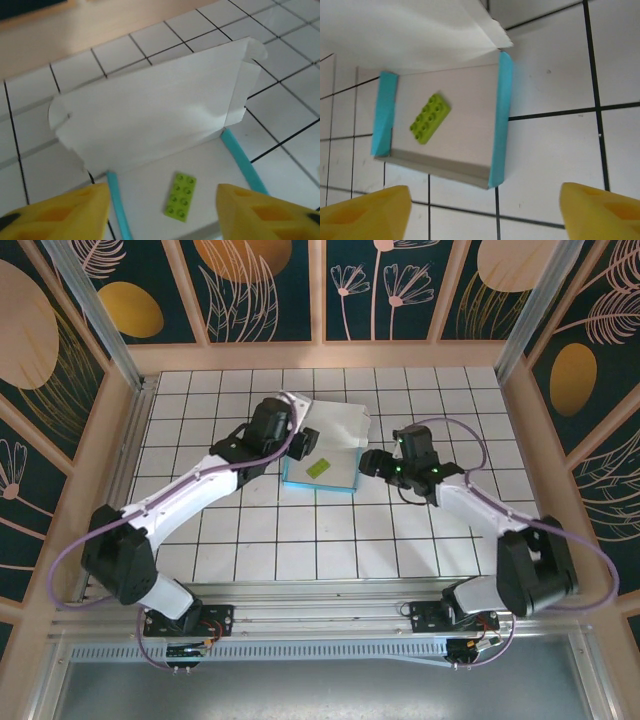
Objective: Fold the paper box
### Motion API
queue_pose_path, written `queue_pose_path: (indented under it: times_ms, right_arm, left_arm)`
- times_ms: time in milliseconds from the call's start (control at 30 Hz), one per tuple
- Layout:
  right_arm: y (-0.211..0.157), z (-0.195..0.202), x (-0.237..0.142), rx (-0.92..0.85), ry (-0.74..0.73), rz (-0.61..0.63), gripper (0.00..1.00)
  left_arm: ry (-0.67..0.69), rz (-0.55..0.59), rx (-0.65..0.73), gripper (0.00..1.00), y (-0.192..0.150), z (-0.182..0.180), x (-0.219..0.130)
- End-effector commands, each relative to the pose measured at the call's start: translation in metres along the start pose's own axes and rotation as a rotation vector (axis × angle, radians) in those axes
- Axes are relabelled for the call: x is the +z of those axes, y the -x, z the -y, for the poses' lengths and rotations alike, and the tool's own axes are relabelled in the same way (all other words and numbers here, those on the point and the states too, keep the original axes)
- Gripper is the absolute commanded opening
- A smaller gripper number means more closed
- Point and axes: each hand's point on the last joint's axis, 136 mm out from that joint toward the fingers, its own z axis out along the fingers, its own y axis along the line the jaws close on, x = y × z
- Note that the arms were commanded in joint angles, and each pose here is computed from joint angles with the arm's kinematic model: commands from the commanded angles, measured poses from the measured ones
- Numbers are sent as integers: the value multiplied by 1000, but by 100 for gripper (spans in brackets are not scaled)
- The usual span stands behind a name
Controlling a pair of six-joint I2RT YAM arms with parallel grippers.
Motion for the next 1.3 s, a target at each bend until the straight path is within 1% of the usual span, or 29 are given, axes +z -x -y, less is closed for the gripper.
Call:
queue_pose_path:
  times_ms: [0,67,200,267,333,400,500,667,767,933,1033,1167,1267]
  right_arm:
    - [14,1,23,12,-5,66,71]
    - [14,2,38,5,-4,63,66]
    - [11,-2,65,-7,7,30,59]
    - [7,-2,77,-5,8,14,54]
    - [4,-3,87,-1,9,3,47]
    - [3,-1,93,2,3,3,42]
    - [2,2,101,-4,-6,3,33]
    - [3,6,113,-46,-39,-2,26]
    - [7,8,116,-67,-62,5,23]
    - [11,8,120,-93,-71,10,18]
    - [13,6,121,-107,-69,11,13]
    - [14,8,124,-107,-86,8,13]
    - [14,10,125,-97,-94,6,18]
  left_arm:
    - [-16,44,-224,61,-5,-5,-12]
    - [32,50,-236,65,-14,-17,-20]
    - [111,107,-263,75,-17,-39,-40]
    - [162,125,-278,81,-24,-52,-48]
    - [203,145,-298,89,-28,-64,-56]
    - [220,151,-310,91,-31,-70,-60]
    - [240,142,-310,94,-38,-76,-62]
    - [282,124,-291,94,-43,-83,-63]
    - [298,127,-288,95,-43,-87,-67]
    - [312,133,-295,96,-45,-91,-71]
    - [316,130,-299,96,-48,-91,-73]
    - [323,133,-307,97,-50,-93,-79]
    - [322,132,-324,98,-55,-94,-81]
